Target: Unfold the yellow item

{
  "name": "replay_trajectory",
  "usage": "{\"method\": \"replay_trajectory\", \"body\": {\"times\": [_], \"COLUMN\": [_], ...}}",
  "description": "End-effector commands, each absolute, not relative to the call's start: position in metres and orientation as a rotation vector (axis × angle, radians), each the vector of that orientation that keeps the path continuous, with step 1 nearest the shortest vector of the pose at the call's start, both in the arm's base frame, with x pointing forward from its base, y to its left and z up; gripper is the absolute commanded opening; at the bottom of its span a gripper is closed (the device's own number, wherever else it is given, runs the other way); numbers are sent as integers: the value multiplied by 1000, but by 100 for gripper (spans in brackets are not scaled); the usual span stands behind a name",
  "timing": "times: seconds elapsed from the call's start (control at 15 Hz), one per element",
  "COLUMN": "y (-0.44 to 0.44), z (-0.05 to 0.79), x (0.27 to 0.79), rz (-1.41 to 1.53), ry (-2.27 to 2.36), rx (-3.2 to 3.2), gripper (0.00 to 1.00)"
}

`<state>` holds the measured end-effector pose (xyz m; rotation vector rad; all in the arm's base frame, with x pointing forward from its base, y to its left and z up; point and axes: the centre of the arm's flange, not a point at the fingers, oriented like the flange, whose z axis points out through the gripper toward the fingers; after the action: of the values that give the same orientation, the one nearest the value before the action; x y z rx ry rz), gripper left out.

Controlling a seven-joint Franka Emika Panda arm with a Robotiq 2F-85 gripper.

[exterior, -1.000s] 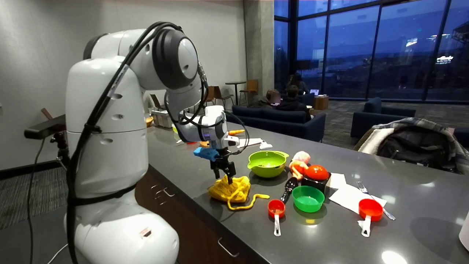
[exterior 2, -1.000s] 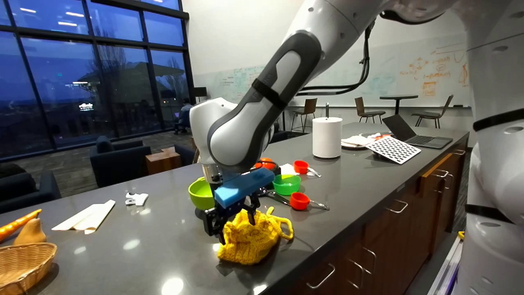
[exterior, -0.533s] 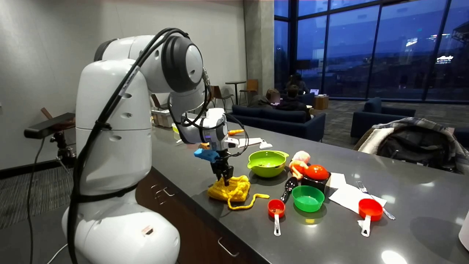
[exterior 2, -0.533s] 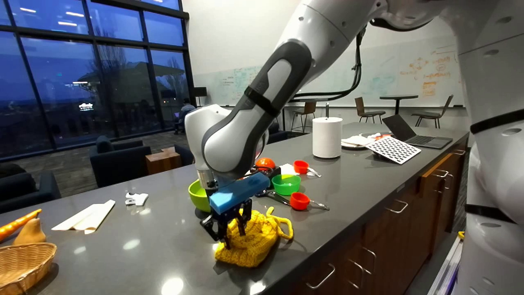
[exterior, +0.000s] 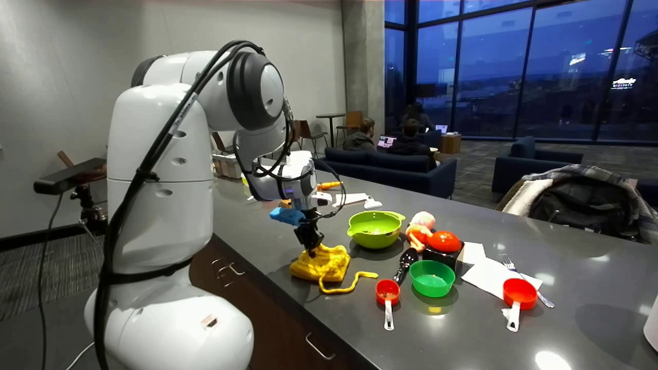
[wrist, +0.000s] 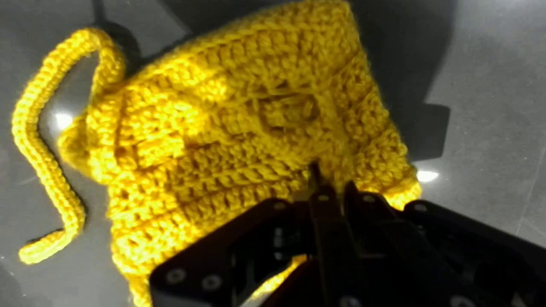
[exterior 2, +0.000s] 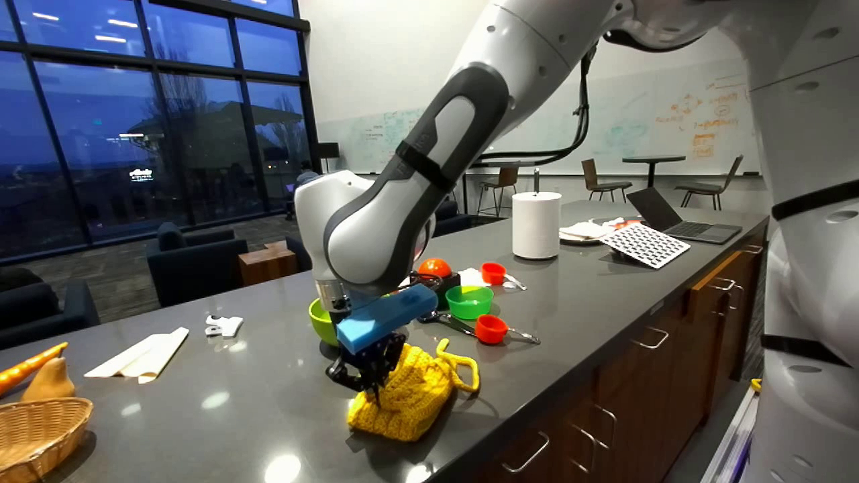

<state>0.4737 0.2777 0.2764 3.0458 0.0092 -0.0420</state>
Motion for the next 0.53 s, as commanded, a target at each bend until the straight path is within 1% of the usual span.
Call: {"method": "replay_trajectory", "body": {"times": [0.0, 0.47], "y": [297, 329], "z": [293, 332], "x": [471, 477], "rz": [-5, 135], "ry": [77, 316], "rx": [3012, 2882], "gripper": [1, 1]}}
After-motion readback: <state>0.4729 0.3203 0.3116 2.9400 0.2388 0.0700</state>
